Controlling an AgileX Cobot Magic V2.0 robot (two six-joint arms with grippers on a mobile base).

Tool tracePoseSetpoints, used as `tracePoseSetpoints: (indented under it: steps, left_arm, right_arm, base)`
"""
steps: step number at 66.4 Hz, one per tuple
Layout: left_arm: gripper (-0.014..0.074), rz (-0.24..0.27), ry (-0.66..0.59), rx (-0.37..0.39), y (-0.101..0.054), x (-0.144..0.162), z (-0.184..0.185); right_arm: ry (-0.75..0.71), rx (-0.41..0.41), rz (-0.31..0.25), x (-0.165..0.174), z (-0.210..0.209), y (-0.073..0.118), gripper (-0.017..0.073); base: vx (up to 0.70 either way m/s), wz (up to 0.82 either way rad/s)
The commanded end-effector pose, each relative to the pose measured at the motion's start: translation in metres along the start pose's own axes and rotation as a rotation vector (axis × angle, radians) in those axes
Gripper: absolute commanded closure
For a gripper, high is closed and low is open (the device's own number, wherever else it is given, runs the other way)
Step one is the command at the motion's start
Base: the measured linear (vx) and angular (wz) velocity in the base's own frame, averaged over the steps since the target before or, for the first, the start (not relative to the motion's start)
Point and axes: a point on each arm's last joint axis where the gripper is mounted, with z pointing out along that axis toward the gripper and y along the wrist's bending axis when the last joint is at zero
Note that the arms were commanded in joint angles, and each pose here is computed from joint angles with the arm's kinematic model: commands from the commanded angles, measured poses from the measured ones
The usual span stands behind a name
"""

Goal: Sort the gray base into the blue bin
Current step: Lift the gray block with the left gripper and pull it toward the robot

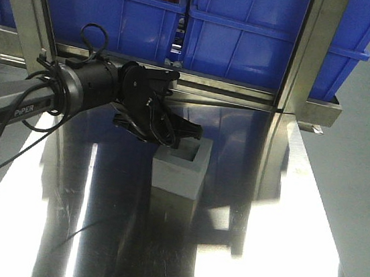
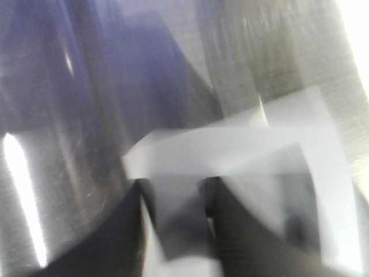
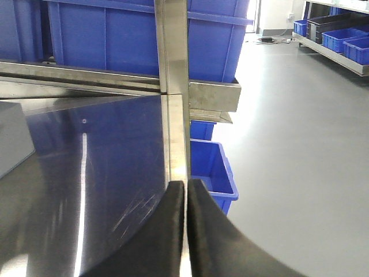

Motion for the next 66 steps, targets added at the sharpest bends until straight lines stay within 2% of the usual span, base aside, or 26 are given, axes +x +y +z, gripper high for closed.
tracePoseSetpoints:
  steps: [1, 15, 22, 36, 41, 50, 59, 66]
  left_arm:
    - [0.0601, 0.011, -0.05, 0.019, -0.008, -0.009, -0.025]
    - [0.0601, 0.036, -0.064, 0.015, -0.008, -0.01, -0.027]
    - [0.0601, 0.067, -0.141, 0.035, -0.013, -0.016, -0.043]
    - [0.06, 0.216, -0.303, 0.042, -0.043, -0.02, -0.099]
    - [0.06, 0.254, -0.366, 0.051, -0.053, -0.02, -0.12]
    - [0.06, 0.289, -0.488, 0.084, -0.064, -0.02, -0.162]
    - [0.06, 0.293, -0.581, 0.109, -0.067, -0.019, -0.2]
    - [0.06, 0.315, -0.637, 0.099, -0.065, -0.015, -0.23]
  right_arm:
    - [-0.052, 0.003, -0.016, -0.005, 0.001, 0.0, 0.0564]
    - [-0.052, 0.003, -0.016, -0.005, 0.001, 0.0, 0.0564]
    - [-0.052, 0.003, -0.016, -0.005, 0.001, 0.0, 0.0564]
    - [-0.052, 0.003, -0.016, -0.005, 0.001, 0.0, 0.0564]
    - [-0.052, 0.003, -0.016, -0.005, 0.001, 0.0, 0.0564]
    - [-0.052, 0.003, -0.016, -0.005, 0.001, 0.0, 0.0564]
    - [-0.052, 0.003, -0.016, -0.005, 0.001, 0.0, 0.0564]
    - [-0.052, 0.003, -0.016, -0.005, 0.001, 0.0, 0.0564]
  base:
    - [0.0, 0.0]
    - [0.0, 0.0]
    - [0.0, 0.0]
    - [0.0, 0.0]
    - [0.0, 0.0]
    - [0.0, 0.0]
    - [0.0, 0.0]
    - [0.0, 0.0]
